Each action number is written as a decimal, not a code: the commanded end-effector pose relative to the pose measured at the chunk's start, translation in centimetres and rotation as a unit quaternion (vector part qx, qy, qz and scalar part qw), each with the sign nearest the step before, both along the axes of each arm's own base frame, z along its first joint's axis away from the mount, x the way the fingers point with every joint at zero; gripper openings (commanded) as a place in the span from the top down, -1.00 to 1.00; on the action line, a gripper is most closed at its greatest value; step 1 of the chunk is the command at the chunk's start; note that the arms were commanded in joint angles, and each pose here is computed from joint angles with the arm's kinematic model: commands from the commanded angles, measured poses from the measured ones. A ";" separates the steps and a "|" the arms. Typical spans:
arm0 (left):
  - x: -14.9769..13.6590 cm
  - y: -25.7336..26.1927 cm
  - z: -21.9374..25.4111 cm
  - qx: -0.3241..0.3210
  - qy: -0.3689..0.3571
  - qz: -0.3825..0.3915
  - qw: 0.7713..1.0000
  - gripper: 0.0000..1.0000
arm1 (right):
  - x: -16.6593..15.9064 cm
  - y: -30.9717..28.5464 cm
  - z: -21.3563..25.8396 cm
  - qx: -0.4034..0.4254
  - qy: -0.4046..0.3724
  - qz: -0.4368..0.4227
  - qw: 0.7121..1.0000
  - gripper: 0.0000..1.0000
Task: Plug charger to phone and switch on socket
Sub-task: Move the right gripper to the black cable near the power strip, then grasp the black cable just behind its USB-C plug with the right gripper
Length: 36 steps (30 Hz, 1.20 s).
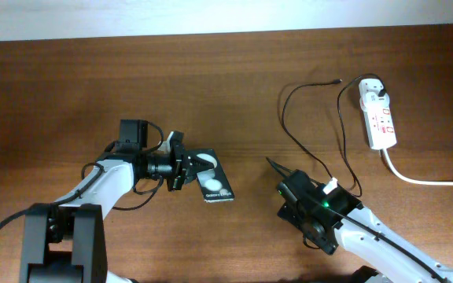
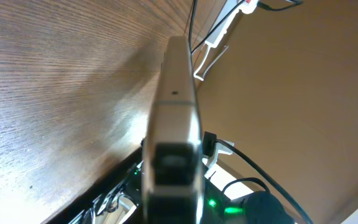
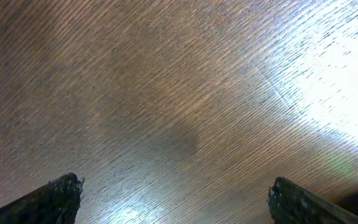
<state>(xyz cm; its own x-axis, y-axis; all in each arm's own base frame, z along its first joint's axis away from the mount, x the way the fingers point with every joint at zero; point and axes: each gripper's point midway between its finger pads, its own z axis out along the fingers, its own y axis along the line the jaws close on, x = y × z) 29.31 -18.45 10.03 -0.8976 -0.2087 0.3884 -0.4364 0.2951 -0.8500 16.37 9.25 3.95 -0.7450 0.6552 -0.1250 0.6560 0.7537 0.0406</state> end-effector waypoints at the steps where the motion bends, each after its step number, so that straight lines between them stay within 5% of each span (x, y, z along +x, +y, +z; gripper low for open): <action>1: 0.4 -0.2 1.0 -0.011 -0.024 -0.009 1.000 1.00 | 0.8 0.7 0.2 0.013 -0.018 0.003 1.000 -0.97; 9: 0.4 -0.2 0.9 -0.010 -0.036 -0.014 0.999 1.00 | 7.3 4.1 2.4 0.080 -0.161 -0.004 0.984 -0.98; 11: 0.4 -0.2 0.9 -0.010 -0.036 -0.014 0.999 1.00 | 9.9 5.0 3.9 0.061 -0.222 0.106 0.967 -0.98; 20: 0.5 -0.2 0.7 -0.004 -0.036 -0.012 0.999 1.00 | 22.7 0.5 11.1 0.036 -0.253 0.142 0.956 -1.00; 26: 0.5 -0.2 0.8 -0.005 -0.035 -0.012 0.999 1.00 | 33.2 -0.3 1.0 0.024 -0.238 0.110 0.965 -0.40; 30: 0.5 -0.2 0.8 -0.005 -0.036 -0.012 0.999 1.00 | 34.6 -0.5 -1.4 0.026 -0.249 0.104 0.963 -0.26; 32: 0.5 -0.2 0.8 -0.005 -0.036 -0.012 0.999 1.00 | 34.7 -0.4 -1.5 0.026 -0.250 0.105 0.962 0.19; 36: 0.5 -0.2 0.8 -0.005 -0.036 -0.012 0.999 1.00 | 34.1 -0.4 -1.9 0.026 -0.236 0.106 0.966 0.47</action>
